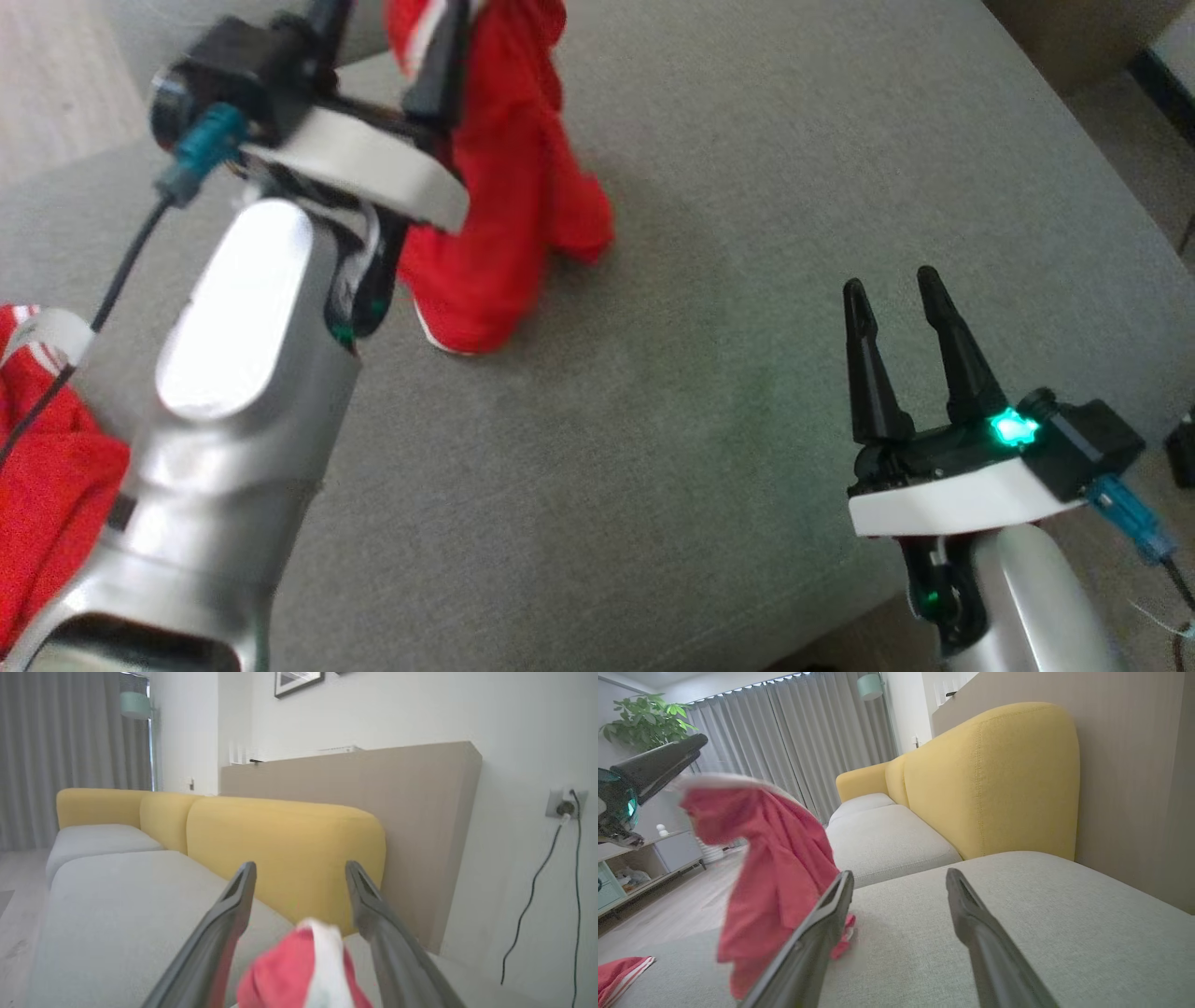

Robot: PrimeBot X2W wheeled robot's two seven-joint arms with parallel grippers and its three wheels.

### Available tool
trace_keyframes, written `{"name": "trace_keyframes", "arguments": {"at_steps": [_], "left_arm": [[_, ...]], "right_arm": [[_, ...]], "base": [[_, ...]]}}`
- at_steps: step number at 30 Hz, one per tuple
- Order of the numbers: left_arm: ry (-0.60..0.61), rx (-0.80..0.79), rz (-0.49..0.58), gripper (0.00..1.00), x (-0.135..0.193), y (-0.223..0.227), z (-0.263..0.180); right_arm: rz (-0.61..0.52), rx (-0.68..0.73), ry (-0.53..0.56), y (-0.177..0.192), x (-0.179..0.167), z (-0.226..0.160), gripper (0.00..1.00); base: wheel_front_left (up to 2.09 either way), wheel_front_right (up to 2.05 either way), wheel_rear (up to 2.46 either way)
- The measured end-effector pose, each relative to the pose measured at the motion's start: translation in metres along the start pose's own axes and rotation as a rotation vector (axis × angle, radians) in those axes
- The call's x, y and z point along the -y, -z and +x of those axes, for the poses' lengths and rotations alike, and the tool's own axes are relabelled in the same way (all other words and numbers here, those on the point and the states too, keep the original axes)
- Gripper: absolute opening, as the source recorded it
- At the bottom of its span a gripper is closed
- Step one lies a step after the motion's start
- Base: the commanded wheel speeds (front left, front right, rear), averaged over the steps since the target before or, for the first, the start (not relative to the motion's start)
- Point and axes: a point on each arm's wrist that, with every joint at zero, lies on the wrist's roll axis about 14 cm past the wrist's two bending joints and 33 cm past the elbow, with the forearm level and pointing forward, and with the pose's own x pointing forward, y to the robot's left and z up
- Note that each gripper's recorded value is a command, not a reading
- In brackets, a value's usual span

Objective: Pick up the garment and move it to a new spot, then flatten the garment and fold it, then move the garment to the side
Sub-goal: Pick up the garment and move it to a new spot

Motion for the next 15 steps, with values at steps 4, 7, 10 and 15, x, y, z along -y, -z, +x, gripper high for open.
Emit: {"name": "trace_keyframes", "arguments": {"at_steps": [4, 7, 10, 15], "left_arm": [[-0.007, 0.056, -0.042, 1.00, -0.003, -0.002, 0.009], [-0.025, 0.070, -0.044, 1.00, -0.010, -0.003, 0.002], [-0.056, 0.075, -0.027, 1.00, -0.023, -0.004, -0.009], [-0.133, 0.030, -0.004, 1.00, -0.047, 0.014, -0.048]], "right_arm": [[0.004, -0.014, 0.016, 0.004, 0.005, 0.001, 1.00], [0.009, -0.015, 0.001, 0.006, 0.001, 0.006, 1.00], [0.014, -0.014, -0.017, 0.008, -0.005, 0.011, 1.00], [0.006, -0.011, -0.057, 0.010, -0.016, 0.022, 1.00]], "base": [[0.00, 0.00, 0.00], [0.00, 0.00, 0.00], [0.00, 0.00, 0.00], [0.00, 0.00, 0.00]]}}
